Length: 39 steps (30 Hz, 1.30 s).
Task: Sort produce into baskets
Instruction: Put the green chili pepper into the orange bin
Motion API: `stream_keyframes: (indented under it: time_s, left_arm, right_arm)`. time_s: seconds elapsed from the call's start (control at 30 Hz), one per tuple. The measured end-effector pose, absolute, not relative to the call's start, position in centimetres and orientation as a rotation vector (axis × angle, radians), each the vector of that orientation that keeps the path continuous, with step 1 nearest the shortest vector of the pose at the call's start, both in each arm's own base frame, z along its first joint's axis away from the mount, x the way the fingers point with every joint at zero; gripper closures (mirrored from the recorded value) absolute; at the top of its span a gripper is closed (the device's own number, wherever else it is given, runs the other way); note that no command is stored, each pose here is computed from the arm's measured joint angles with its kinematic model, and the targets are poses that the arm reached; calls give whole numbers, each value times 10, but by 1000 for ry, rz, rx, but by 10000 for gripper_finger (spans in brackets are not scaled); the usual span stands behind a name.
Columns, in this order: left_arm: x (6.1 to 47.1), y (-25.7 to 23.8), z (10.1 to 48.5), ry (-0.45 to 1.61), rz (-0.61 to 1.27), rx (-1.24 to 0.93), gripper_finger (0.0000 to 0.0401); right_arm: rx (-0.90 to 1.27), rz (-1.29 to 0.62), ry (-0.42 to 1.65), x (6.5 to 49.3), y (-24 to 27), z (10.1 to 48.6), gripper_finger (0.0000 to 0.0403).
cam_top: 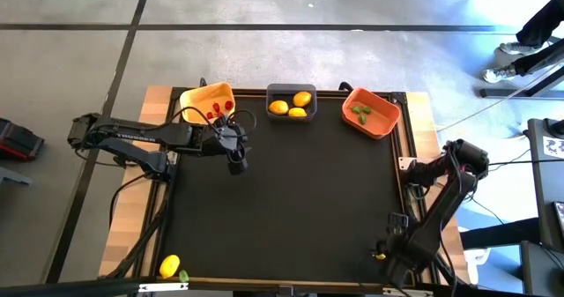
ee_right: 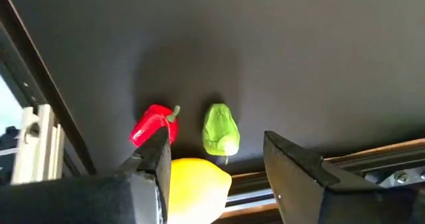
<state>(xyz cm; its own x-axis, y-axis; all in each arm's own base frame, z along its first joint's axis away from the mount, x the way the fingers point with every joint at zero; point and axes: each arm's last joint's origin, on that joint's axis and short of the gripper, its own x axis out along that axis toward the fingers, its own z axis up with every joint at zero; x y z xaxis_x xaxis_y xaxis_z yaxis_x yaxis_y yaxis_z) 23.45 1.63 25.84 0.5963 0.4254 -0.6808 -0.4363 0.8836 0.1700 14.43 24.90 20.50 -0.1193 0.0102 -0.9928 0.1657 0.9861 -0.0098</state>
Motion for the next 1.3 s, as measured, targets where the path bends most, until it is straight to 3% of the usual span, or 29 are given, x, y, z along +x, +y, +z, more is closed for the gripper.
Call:
stream_keyframes:
  time_s: [0.8,1.3]
  left_arm:
    - [235,16,258,785,502,-19,182]
    - [235,16,259,784,502,-19,182]
  right_arm:
    - [148,-183,1762,120,236,151,229]
    - [81,-162,1685,122,234,150,366]
